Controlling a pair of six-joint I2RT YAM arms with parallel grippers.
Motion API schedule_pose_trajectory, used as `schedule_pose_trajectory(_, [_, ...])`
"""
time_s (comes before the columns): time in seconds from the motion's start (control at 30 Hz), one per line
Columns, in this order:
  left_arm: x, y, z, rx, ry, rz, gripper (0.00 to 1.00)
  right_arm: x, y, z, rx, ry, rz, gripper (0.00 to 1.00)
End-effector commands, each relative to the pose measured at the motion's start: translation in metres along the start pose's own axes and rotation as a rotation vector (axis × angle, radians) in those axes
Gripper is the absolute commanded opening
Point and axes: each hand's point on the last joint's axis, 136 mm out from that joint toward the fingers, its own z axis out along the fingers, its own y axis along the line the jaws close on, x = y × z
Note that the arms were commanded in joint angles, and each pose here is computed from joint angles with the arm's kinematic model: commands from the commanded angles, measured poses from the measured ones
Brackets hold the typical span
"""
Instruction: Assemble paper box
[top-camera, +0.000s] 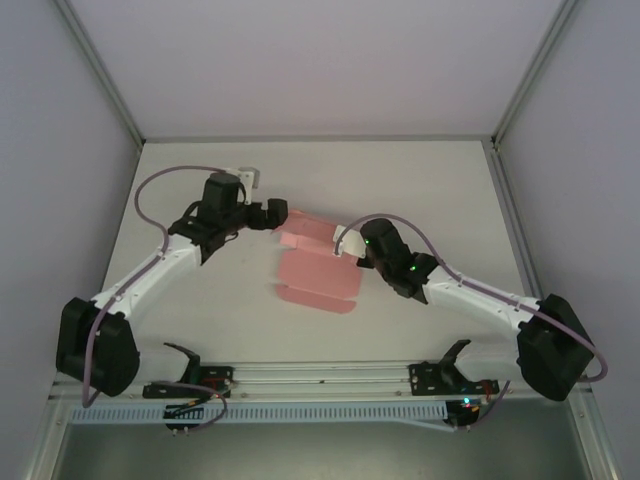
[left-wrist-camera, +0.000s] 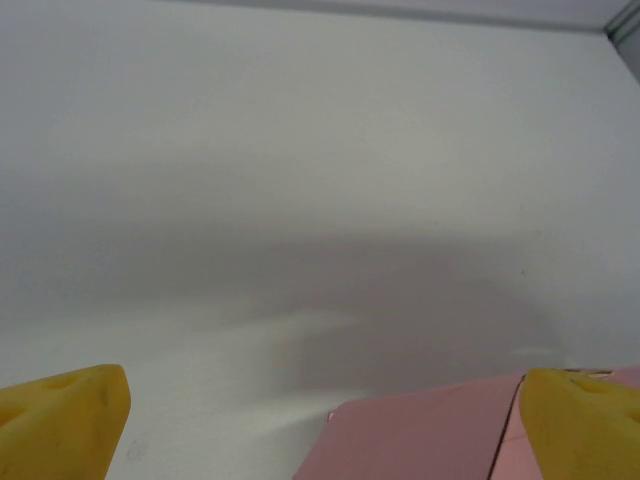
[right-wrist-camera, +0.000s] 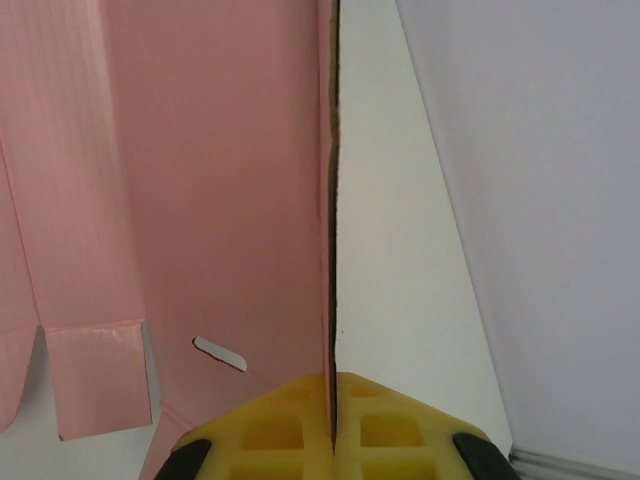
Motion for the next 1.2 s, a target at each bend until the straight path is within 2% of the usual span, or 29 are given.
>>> schedule_pose_trajectory(0.0, [-0.011,-0.019,0.007,0.091,-0.018,0.073,1.0,-0.002,-0.001,0.0,0.017,-0.006,-0.011,0.0])
schedule_pose_trajectory(0.23, [0.009,-0.026,0.026,0.123,0.055,0.123,1.0,0.0,0.002,0.003,0.007,0.004,-0.005,0.0])
schedule_pose_trajectory(0.5, [0.021,-0.038,0.034,0.139,0.064,0.142,1.0,-0.004,0.003,0.008,-0.013,0.008,0.024,0.0])
schedule_pose_trajectory(0.7, [0.017,-0.044,0.038,0.038,0.007,0.147,1.0,-0.016,0.003,0.008,-0.055,-0.018,0.096,0.0])
schedule_pose_trajectory(1.0, [0.013,-0.053,0.042,-0.109,-0.089,0.174,1.0,-0.044,0.005,-0.005,-0.137,-0.154,0.167,0.0])
schedule_pose_trajectory(1.17, [0.015,-0.059,0.04,-0.083,-0.134,0.108,1.0,-0.044,0.007,-0.011,-0.147,-0.178,0.179,0.0])
